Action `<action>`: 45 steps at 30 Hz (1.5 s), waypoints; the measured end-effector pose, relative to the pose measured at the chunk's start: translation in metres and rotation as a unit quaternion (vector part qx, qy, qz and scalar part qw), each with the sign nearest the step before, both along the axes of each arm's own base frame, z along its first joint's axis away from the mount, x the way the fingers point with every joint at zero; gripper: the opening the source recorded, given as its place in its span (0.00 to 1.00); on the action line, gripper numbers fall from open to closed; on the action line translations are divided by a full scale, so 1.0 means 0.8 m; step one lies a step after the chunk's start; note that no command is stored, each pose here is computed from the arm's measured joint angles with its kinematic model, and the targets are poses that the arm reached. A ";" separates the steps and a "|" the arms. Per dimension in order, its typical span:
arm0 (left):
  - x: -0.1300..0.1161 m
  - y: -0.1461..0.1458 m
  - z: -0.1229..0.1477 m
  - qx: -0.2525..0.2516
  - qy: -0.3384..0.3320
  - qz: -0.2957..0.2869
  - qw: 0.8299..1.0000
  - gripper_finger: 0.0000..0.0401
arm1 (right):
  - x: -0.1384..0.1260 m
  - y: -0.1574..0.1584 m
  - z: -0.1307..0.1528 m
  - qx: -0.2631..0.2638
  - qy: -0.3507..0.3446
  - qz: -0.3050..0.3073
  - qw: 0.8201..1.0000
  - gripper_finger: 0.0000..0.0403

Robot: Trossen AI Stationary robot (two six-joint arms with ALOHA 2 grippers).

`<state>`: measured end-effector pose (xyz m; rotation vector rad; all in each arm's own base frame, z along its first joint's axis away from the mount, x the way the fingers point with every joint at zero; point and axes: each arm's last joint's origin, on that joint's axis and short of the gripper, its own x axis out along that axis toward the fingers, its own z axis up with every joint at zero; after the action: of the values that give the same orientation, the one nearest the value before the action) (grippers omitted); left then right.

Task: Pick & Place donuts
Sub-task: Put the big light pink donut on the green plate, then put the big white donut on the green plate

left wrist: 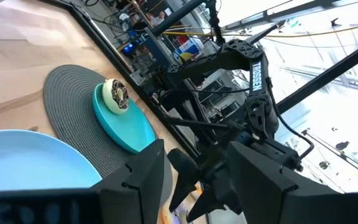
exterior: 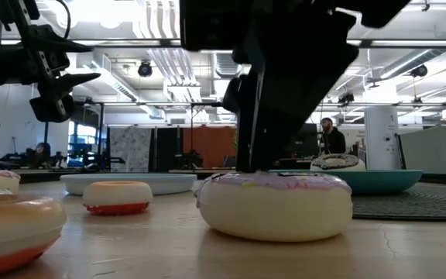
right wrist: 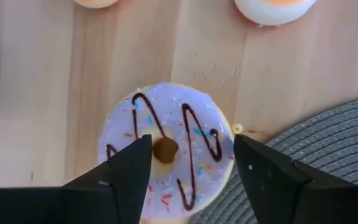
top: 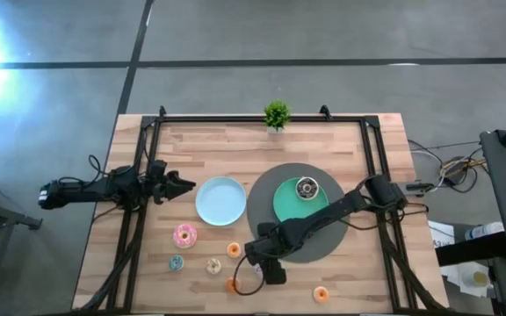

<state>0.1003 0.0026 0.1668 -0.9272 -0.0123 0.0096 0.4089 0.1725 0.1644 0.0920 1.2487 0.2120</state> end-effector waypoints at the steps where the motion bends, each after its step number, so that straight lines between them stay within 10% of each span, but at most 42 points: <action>1: 0.000 0.000 0.000 0.000 0.000 0.000 1.000 0.38 | 0.000 0.001 -0.002 0.000 0.003 -0.004 1.000 0.54; 18: 0.000 0.000 0.000 0.000 0.000 0.000 1.000 0.38 | -0.007 0.003 -0.004 0.014 0.031 -0.061 0.998 0.09; 35: 0.000 0.000 0.000 0.000 0.000 0.000 1.000 0.38 | -0.018 -0.003 0.010 -0.033 0.017 -0.069 0.997 0.61; 45: 0.000 0.000 0.000 0.000 0.000 0.000 1.000 0.38 | -0.013 0.002 -0.020 0.004 0.025 -0.071 0.997 0.62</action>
<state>0.1003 0.0026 0.1667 -0.9276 -0.0111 0.0095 0.3987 0.1741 0.1481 0.1937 1.2855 0.0922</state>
